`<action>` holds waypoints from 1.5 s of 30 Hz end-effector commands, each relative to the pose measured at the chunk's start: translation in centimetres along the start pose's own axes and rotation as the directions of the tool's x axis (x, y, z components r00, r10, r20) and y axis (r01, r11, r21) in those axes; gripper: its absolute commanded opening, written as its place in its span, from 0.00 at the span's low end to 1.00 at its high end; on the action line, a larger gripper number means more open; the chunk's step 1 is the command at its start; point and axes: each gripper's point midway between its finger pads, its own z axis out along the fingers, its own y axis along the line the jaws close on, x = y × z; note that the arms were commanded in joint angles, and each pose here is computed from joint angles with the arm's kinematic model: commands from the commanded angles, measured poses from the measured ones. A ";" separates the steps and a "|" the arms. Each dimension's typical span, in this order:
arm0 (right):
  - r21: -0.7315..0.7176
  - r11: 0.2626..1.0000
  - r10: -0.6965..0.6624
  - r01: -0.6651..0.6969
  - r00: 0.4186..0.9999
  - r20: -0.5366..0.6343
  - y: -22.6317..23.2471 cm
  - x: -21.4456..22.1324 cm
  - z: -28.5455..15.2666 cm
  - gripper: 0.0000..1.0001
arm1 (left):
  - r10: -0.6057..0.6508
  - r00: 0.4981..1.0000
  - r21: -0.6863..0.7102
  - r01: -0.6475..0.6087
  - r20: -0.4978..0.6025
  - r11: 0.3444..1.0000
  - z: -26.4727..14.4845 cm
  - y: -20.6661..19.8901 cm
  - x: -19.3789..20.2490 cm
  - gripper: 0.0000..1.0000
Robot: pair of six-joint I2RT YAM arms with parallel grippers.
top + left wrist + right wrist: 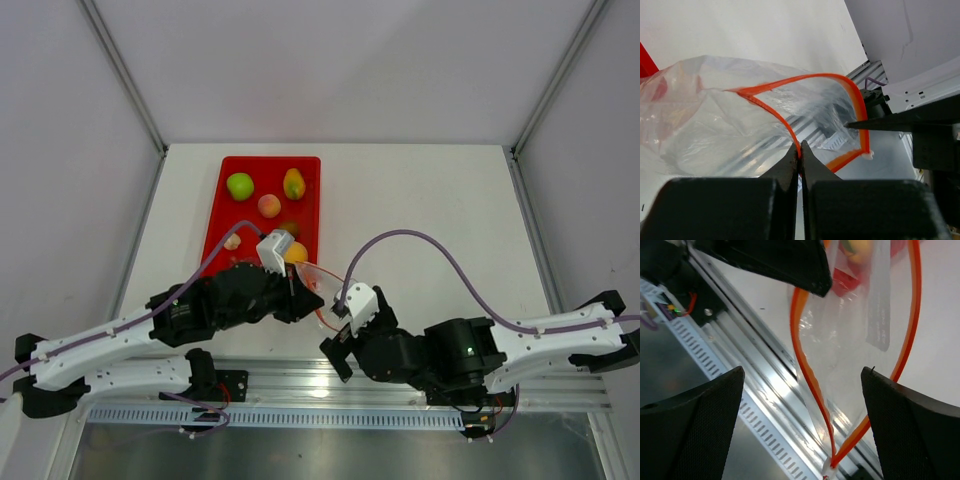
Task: Place the food in the zip-top bag and seal the zipper
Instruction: Open the zipper of the food storage bag.
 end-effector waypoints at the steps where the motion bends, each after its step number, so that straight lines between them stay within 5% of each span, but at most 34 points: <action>1: -0.136 0.977 0.178 -0.166 0.981 0.082 1.6 -4.5 -2.8 0.99 | 0.039 0.999 0.014 -0.040 0.012 0.999 0.5 -0.4 -0.2 0.01; 5: -0.255 0.954 0.210 -0.161 0.961 0.181 2.1 -8.5 -5.2 0.99 | 0.050 0.999 -0.001 -0.050 -0.003 0.999 0.8 0.0 0.3 0.00; 9: -0.143 0.970 0.226 -0.196 0.943 0.245 -1.1 -10.5 -5.7 0.99 | 0.051 0.999 -0.007 -0.051 -0.001 0.999 0.6 0.3 0.3 0.01; 15: -0.009 0.972 0.232 -0.233 0.964 0.130 -4.6 -9.2 -3.4 0.98 | 0.053 0.999 0.014 -0.053 -0.006 0.999 0.5 0.1 0.5 0.00; 24: 0.042 0.969 0.244 -0.243 0.970 -0.008 -5.8 -5.8 0.2 0.81 | 0.052 0.999 0.071 -0.051 -0.015 0.996 0.5 -0.9 0.7 0.01; 32: 0.082 0.959 0.278 -0.272 0.959 -0.060 -6.5 -2.6 1.3 0.58 | 0.045 0.999 0.123 -0.043 -0.012 0.991 0.2 -1.9 0.6 0.01; 35: 0.128 0.939 0.326 -0.320 0.945 -0.033 -7.6 -1.9 1.1 0.31 | 0.043 0.999 0.140 -0.041 -0.009 0.989 0.3 -2.4 0.4 0.01; 37: 0.164 0.914 0.378 -0.370 0.926 -0.015 -8.4 -1.7 1.0 0.00 | 0.045 0.999 0.151 -0.042 -0.013 0.988 0.5 -2.6 0.5 0.01; 45: 0.259 0.885 0.396 -0.387 0.918 0.016 -10.3 -1.5 0.4 0.00 | 0.085 0.996 0.229 -0.077 -0.024 0.970 1.8 -6.0 -0.6 0.01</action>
